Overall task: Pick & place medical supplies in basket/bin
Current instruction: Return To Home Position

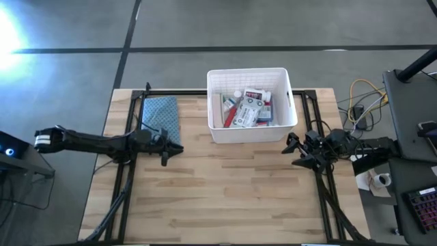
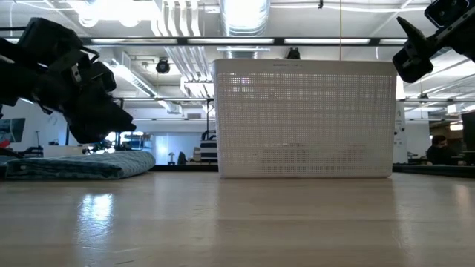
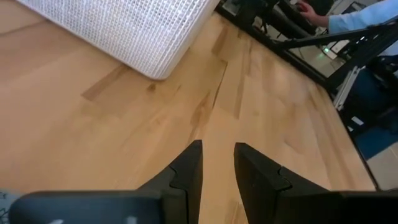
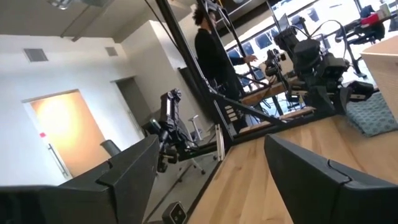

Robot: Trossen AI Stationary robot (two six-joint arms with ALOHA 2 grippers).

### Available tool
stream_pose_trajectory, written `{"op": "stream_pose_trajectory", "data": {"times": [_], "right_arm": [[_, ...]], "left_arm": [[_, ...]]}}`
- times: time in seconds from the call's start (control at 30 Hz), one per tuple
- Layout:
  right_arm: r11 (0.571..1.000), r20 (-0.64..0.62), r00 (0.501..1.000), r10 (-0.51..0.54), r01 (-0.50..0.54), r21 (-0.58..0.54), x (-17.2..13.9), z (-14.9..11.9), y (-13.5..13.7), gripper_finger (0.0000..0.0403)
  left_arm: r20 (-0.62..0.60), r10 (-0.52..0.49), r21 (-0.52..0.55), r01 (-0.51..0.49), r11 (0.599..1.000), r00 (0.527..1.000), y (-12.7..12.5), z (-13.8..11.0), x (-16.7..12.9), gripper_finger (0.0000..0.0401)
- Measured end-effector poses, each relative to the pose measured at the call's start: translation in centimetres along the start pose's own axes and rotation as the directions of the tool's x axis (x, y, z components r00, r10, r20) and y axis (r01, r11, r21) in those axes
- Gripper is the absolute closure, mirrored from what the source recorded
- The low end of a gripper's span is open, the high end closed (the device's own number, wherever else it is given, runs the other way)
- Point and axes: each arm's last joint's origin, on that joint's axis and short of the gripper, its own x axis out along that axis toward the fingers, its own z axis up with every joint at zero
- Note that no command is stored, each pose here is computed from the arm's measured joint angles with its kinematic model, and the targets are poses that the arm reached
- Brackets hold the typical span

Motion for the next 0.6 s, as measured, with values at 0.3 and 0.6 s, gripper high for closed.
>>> {"op": "stream_pose_trajectory", "data": {"times": [0.3,0.6], "right_arm": [[1.000,0.000,1.000,0.000,0.000,0.000,0.00,0.00,0.00,0.0117],[1.000,0.000,1.000,0.000,0.000,0.000,0.00,0.00,0.00,0.0121]], "left_arm": [[-0.038,0.022,-0.003,-0.022,1.000,0.999,0.24,-0.38,0.28,0.0327],[-0.051,0.029,-0.004,-0.030,1.000,0.998,0.33,-0.51,0.37,0.0327]]}}
